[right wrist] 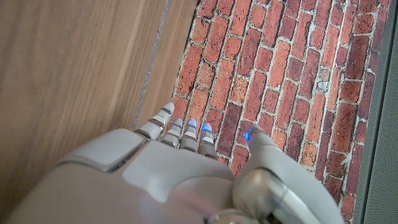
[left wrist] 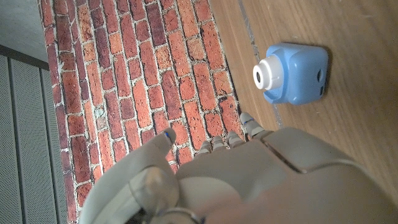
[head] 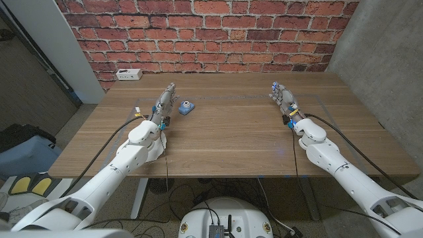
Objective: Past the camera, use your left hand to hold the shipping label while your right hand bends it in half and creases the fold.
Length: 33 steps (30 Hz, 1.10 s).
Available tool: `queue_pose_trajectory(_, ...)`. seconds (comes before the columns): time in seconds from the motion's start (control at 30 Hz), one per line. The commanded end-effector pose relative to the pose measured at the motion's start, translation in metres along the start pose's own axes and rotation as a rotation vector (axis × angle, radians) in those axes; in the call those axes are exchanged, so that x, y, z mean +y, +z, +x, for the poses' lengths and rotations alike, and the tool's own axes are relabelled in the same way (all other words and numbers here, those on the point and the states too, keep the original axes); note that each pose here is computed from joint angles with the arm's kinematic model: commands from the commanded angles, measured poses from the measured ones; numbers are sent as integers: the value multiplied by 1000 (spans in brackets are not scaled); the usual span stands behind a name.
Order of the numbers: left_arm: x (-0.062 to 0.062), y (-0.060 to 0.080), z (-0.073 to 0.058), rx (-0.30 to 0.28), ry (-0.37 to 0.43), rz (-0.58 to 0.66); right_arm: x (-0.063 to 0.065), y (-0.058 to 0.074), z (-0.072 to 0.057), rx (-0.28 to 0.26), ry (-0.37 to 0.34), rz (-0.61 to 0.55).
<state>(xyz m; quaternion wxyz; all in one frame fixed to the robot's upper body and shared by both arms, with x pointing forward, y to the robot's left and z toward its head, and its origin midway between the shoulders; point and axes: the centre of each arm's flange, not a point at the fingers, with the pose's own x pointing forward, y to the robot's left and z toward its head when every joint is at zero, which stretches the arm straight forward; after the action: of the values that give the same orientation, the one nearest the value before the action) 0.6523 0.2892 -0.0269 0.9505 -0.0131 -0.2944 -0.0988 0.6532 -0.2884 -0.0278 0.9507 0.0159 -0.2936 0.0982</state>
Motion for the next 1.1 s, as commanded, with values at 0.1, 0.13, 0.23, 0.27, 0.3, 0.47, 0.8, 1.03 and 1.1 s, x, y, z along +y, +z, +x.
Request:
queue_pose_trajectory(0.1, -5, 9, -4, -37, 4, 45, 9, 5, -1, -15, 8, -66)
queue_pose_trajectory(0.13, -6, 12, -8, -42, 18, 67, 11, 6, -1, -15, 16, -76)
queue_pose_trajectory(0.23, -7, 16, -15, -59, 68, 97, 14, 8, -1, -11, 13, -82)
queue_pose_trajectory(0.27, -7, 17, -17, -61, 72, 111, 15, 8, -1, -11, 18, -88)
queue_pose_trajectory(0.3, -7, 19, -19, -61, 77, 125, 16, 9, -1, -10, 21, -91)
queue_pose_trajectory(0.47, -7, 23, -30, -58, 105, 153, 23, 14, 0, -20, 48, -122)
queue_pose_trajectory(0.8, -8, 31, -52, -56, 135, 190, 40, 31, 2, -58, 101, -214)
queue_pose_trajectory(1.03, -9, 37, -66, -53, 146, 211, 48, 38, 1, -68, 122, -268)
queue_pose_trajectory(1.1, -9, 38, -70, -52, 150, 216, 51, 39, 1, -68, 126, -280)
